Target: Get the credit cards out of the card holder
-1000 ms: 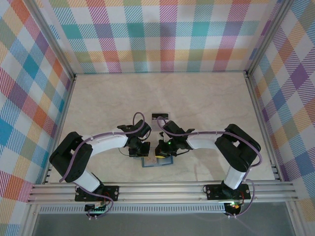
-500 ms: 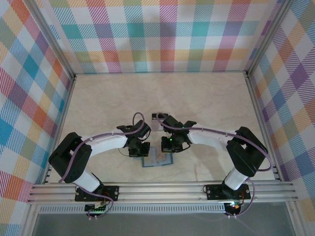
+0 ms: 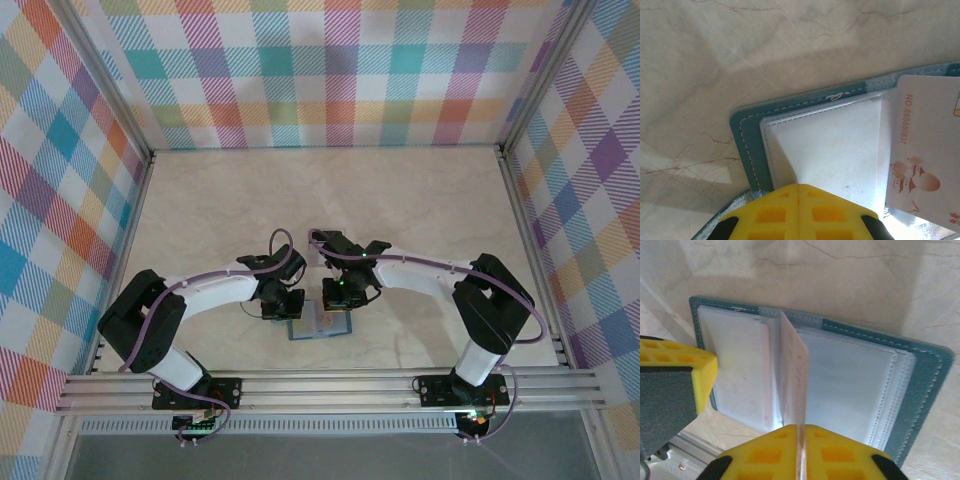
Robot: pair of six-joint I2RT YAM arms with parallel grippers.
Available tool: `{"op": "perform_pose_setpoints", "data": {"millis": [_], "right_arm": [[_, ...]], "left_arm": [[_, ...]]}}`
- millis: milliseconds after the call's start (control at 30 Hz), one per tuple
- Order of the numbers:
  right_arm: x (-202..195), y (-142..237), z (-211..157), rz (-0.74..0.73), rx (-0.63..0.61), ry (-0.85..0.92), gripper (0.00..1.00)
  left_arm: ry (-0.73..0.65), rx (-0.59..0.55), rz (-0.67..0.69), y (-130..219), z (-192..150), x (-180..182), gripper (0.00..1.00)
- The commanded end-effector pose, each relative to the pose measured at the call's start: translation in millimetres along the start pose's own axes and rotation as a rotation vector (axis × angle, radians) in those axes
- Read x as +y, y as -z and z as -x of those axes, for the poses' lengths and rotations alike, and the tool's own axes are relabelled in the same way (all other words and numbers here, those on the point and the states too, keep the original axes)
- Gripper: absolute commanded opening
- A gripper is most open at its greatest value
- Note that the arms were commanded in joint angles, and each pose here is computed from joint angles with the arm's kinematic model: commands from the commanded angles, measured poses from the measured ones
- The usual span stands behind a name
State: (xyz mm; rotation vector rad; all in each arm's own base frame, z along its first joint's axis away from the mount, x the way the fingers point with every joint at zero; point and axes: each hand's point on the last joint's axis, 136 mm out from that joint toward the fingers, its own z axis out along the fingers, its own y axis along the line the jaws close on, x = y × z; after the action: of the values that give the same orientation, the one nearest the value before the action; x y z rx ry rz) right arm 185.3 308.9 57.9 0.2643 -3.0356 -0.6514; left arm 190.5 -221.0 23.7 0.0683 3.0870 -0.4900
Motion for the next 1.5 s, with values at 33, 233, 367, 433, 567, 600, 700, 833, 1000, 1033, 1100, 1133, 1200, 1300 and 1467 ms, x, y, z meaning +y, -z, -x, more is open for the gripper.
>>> {"op": "perform_pose_setpoints", "data": {"millis": [33,233,367,433,567,600,700,833,1000,1033,1100,1133,1200,1300,1467], "right_arm": [[6,-8,-5,0.039,0.03,-0.02,0.18],[3,-8,-6,0.035,0.025,-0.03,0.11],[1,0,-5,0.017,0.004,-0.029,0.06],[-1,10,-3,0.001,-0.025,-0.022,0.05],[-1,35,5,0.0,-0.094,-0.001,0.04],[0,42,8,0.012,-0.111,0.015,0.05],[-1,57,18,0.018,-0.15,0.069,0.05],[0,77,35,0.018,-0.197,0.21,0.05],[-3,95,67,-0.059,-0.257,0.53,0.05],[1,97,71,-0.068,-0.254,0.632,0.04],[4,97,77,-0.105,-0.235,0.854,0.04],[4,98,82,-0.133,-0.229,0.946,0.03],[5,100,91,-0.185,-0.215,1.115,0.0],[4,97,97,-0.225,-0.156,1.324,0.0],[1,104,118,-0.266,-0.074,1.43,0.0]], "left_arm": [[-0.016,0.042,0.005,-5,-8,1,0.04],[-0.021,0.03,-0.005,-3,-6,-1,0.04],[-0.024,0.005,-0.015,4,-3,-4,0.04],[-0.023,-0.029,-0.019,11,-1,-4,0.05],[-0.031,-0.085,-0.03,29,4,-7,0.06],[-0.031,-0.095,-0.028,33,5,-7,0.06],[-0.028,-0.122,-0.019,41,9,-5,0.07],[-0.02,-0.132,-0.011,44,9,-1,0.08],[-0.014,-0.136,-0.001,46,6,5,0.08],[-0.013,-0.136,0.0,47,6,5,0.08],[-0.012,-0.138,0.001,47,5,7,0.09],[-0.008,-0.137,0.002,46,5,8,0.09],[-0.009,-0.132,0.004,46,5,7,0.09],[-0.009,-0.134,0.012,47,5,9,0.09],[-0.004,-0.149,0.026,50,3,15,0.09]]}}
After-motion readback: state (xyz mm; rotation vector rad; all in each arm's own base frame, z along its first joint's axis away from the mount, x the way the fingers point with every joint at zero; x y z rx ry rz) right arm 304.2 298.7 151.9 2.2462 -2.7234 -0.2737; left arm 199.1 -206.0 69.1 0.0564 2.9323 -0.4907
